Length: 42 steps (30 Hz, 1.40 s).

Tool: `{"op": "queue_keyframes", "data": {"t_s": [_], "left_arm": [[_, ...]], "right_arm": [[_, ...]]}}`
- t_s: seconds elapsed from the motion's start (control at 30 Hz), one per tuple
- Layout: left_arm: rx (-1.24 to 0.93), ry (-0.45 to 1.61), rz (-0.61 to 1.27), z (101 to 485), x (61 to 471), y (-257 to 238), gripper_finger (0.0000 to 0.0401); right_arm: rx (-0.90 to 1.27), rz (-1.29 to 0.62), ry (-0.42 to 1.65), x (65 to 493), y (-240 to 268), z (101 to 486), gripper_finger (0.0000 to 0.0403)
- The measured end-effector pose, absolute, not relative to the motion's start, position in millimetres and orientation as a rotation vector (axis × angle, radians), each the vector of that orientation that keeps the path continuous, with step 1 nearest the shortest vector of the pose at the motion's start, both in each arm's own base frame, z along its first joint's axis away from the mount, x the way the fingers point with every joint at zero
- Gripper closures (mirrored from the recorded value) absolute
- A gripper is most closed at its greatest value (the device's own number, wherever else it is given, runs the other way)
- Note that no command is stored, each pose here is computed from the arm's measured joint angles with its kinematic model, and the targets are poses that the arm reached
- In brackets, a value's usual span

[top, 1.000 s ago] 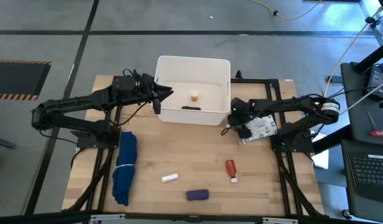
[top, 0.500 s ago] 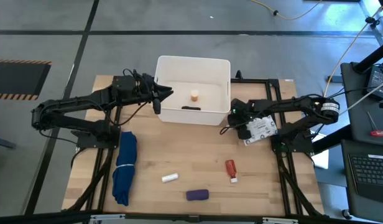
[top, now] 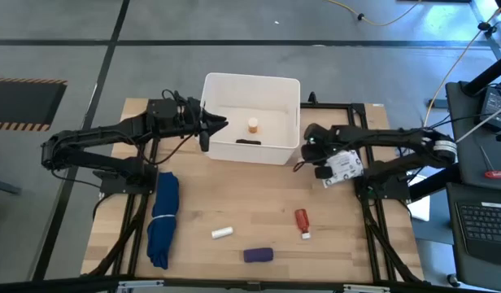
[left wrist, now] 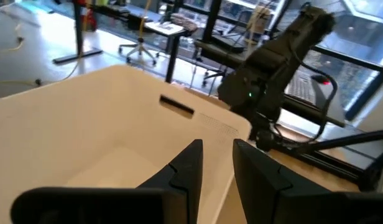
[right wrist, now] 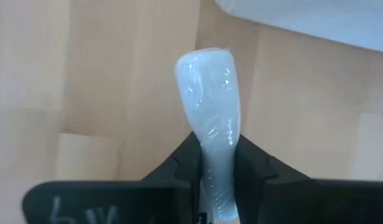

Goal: Pick & place medical supplies in basket/bin
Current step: Put the top white rolled gauze into the white bin

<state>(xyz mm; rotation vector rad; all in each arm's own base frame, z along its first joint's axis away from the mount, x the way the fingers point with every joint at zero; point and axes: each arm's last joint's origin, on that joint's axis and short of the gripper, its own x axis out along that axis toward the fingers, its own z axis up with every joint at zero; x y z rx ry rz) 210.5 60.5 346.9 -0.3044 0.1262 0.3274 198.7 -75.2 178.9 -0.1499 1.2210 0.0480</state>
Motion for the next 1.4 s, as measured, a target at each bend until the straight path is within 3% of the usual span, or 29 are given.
{"op": "queue_keyframes", "data": {"t_s": [0.4, 0.63, 1.2, 1.4], "left_arm": [[-0.19, 0.073, 0.298, 339.4, 242.0, 64.9, 0.0271], [-0.216, 0.133, 0.286, 320.6, 262.9, 66.6, 0.0265], [-0.25, 0.106, 0.223, 307.5, 288.0, 54.2, 0.0262], [-0.248, 0.095, 0.22, 308.6, 288.5, 52.0, 0.0262]], "right_arm": [[-0.119, -0.153, 0.724, 186.4, -65.4, 258.3, 0.0339], [-0.093, -0.183, 0.638, 177.4, -62.0, 281.4, 0.0339], [0.08, 0.029, 0.884, 164.7, -29.2, 263.1, 0.0338], [0.083, -0.013, 1.039, 154.8, -24.1, 252.7, 0.0338]]}}
